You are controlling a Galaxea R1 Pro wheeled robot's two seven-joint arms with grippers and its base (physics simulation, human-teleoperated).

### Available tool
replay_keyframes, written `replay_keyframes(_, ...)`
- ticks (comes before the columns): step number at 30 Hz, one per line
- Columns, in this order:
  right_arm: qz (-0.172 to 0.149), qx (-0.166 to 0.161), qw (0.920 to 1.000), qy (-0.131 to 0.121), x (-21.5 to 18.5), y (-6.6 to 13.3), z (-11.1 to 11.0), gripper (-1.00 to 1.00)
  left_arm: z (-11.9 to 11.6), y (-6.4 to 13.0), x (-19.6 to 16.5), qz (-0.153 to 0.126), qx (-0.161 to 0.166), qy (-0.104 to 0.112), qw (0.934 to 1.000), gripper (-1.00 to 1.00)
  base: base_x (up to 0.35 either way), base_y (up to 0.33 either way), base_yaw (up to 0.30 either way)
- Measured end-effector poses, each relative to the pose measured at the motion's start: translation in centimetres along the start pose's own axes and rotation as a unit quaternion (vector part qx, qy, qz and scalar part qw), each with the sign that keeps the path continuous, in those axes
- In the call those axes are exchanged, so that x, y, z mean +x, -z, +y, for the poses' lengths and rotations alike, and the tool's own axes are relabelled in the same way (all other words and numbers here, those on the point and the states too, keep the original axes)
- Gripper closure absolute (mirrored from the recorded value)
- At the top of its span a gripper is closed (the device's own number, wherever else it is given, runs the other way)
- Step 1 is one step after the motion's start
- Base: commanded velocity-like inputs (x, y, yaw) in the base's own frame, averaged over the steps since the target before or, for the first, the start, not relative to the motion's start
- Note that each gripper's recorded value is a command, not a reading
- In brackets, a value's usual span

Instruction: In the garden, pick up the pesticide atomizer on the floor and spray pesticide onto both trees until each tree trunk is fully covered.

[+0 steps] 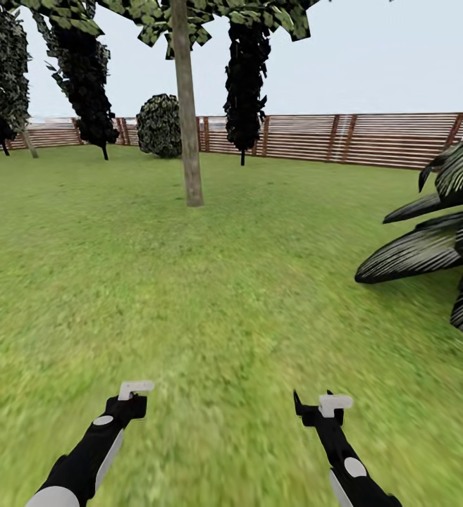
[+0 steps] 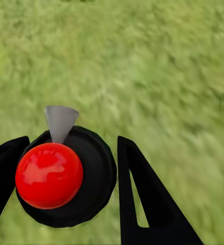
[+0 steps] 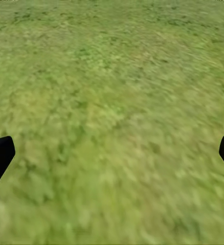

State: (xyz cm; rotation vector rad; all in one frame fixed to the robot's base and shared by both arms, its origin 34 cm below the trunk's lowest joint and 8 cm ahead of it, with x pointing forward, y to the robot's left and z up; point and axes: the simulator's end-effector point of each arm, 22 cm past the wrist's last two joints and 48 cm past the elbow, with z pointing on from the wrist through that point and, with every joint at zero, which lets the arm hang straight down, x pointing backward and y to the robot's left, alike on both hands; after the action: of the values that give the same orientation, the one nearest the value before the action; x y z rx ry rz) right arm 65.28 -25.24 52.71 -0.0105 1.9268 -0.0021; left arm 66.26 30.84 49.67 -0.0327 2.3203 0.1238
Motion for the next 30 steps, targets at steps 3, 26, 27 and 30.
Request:
replay_keyframes(3,-0.002,0.0,1.0,0.0,-0.2,0.0,0.0,-1.0,0.0,0.1,-0.2,-0.002,0.0,0.0,1.0,1.0,0.322,0.087,0.0)
replay_keyframes(26,-0.01,-0.002,0.9999,0.001,-1.1,0.1,0.1,-1.0,0.1,0.5,-1.1,-0.011,0.0,0.001,0.9999,1.0,0.325,0.082,0.0)
replay_keyframes(27,-0.01,-0.001,0.9999,0.001,-1.1,0.1,0.1,-1.0,0.1,0.5,-1.1,-0.01,0.0,0.001,0.9999,1.0,0.314,0.144,0.0)
replay_keyframes(30,-0.011,-0.001,0.9999,0.001,-1.2,0.1,0.1,-1.0,0.1,0.5,-1.1,-0.01,-0.001,0.001,0.9999,1.0,0.305,0.164,0.0)
